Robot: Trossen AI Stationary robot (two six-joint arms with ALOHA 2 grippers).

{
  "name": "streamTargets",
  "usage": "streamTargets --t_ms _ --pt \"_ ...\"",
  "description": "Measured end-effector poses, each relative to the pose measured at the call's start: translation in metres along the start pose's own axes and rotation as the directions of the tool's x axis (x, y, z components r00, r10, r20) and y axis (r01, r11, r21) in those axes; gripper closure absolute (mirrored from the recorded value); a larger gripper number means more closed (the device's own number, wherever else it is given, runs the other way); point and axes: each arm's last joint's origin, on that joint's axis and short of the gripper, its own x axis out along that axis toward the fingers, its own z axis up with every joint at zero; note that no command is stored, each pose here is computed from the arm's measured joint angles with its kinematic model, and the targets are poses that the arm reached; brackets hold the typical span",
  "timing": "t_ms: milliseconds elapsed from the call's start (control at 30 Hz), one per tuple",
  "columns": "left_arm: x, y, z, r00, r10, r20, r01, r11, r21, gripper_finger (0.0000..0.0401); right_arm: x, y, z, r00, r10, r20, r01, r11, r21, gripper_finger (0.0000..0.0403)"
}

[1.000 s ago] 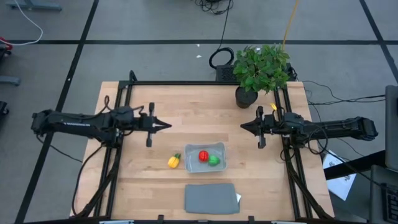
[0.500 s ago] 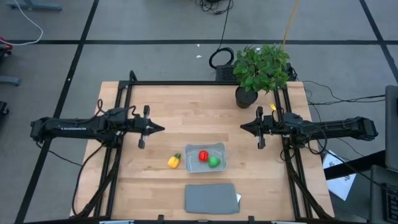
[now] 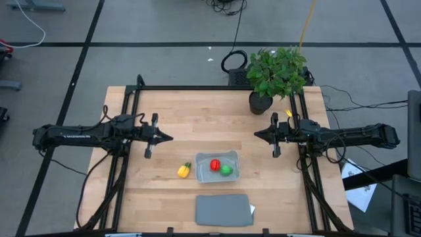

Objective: Pick and placing Produce into tupperware
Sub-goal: Put the pineapple into the bin

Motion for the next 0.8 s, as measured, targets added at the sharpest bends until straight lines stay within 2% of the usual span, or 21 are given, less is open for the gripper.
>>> streamTargets --t_ms 400,700,800 --pt "0.000 0.000 0.000 1.000 0.020 0.001 -0.019 0.995 -0.102 0.0383 0.000 0.000 0.000 1.000 -0.001 -0.003 0.001 1.000 0.000 0.0403" --pt "0.012 -0.006 -0.004 0.995 0.004 -0.104 -0.018 0.990 -0.142 0.0399 0.000 0.000 0.000 1.000 -0.001 -0.003 0.001 1.000 0.000 0.0403" --pt "0.019 -0.008 -0.001 0.984 -0.008 -0.180 -0.017 0.990 -0.137 0.0400 0.000 0.000 0.000 1.000 -0.001 -0.003 0.001 1.000 0.000 0.0403"
